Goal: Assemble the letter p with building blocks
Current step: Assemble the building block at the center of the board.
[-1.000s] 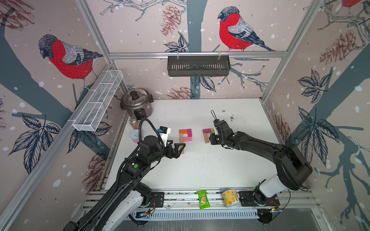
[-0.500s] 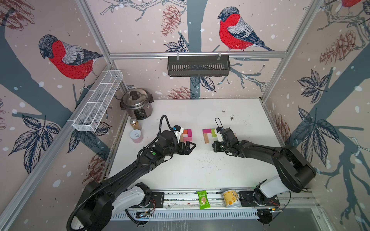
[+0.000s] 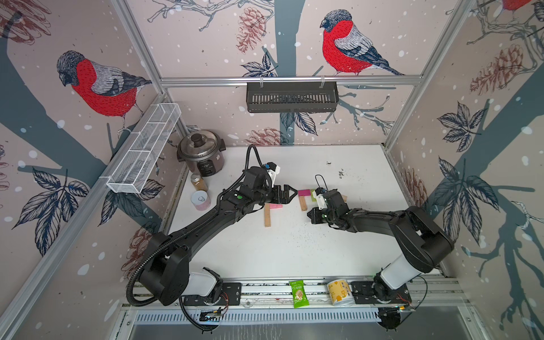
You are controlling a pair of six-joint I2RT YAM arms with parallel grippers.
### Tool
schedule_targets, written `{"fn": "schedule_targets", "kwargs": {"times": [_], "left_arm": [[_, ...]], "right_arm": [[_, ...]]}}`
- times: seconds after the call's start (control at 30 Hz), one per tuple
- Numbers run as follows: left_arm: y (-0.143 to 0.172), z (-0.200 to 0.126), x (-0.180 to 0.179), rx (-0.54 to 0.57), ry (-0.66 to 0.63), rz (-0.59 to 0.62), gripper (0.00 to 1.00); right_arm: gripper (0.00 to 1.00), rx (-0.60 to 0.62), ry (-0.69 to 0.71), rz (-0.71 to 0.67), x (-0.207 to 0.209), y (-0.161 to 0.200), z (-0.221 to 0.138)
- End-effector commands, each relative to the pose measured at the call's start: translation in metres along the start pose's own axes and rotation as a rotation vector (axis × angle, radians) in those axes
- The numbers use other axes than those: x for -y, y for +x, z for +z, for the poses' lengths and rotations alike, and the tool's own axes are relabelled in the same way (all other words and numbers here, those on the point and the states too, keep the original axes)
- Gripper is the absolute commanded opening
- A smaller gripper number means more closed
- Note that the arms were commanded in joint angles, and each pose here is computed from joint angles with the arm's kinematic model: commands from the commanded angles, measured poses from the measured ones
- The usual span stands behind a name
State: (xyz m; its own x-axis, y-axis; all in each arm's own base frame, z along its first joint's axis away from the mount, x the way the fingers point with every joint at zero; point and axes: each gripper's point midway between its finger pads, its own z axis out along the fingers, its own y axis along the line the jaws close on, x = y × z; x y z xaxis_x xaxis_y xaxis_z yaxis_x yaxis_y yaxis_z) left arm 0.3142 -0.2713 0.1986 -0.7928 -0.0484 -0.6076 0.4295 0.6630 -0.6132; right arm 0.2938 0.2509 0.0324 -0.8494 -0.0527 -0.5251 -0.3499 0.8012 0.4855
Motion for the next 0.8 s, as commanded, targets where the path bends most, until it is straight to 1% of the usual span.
{"fn": "schedule_targets", "kwargs": {"times": [0.0,0.03,0.2,0.33,0.77], "left_arm": [[0.005,-0.004,-0.013,0.000,0.030,-0.027,0.95],[0.004,-0.007,-0.016,0.003,0.033,-0.035,0.95],[-0.002,-0.015,-0.013,0.027,0.018,0.011,0.96],[-0.001,-0.015,-0.010,0.018,0.037,0.017,0.96],[0.002,-0.013,-0.011,0.001,0.036,0.022,0.96]], "right_arm": [[0.09,0.023,-0.010,0.000,-0.002,-0.006,0.003],[0.09,0.018,-0.015,0.001,-0.003,-0.006,0.004],[0.09,0.001,-0.013,-0.001,-0.004,-0.004,0.011],[0.09,-0.007,-0.006,0.001,-0.002,-0.003,0.013],[0.10,-0.021,0.003,0.003,0.001,-0.001,0.019]]}}
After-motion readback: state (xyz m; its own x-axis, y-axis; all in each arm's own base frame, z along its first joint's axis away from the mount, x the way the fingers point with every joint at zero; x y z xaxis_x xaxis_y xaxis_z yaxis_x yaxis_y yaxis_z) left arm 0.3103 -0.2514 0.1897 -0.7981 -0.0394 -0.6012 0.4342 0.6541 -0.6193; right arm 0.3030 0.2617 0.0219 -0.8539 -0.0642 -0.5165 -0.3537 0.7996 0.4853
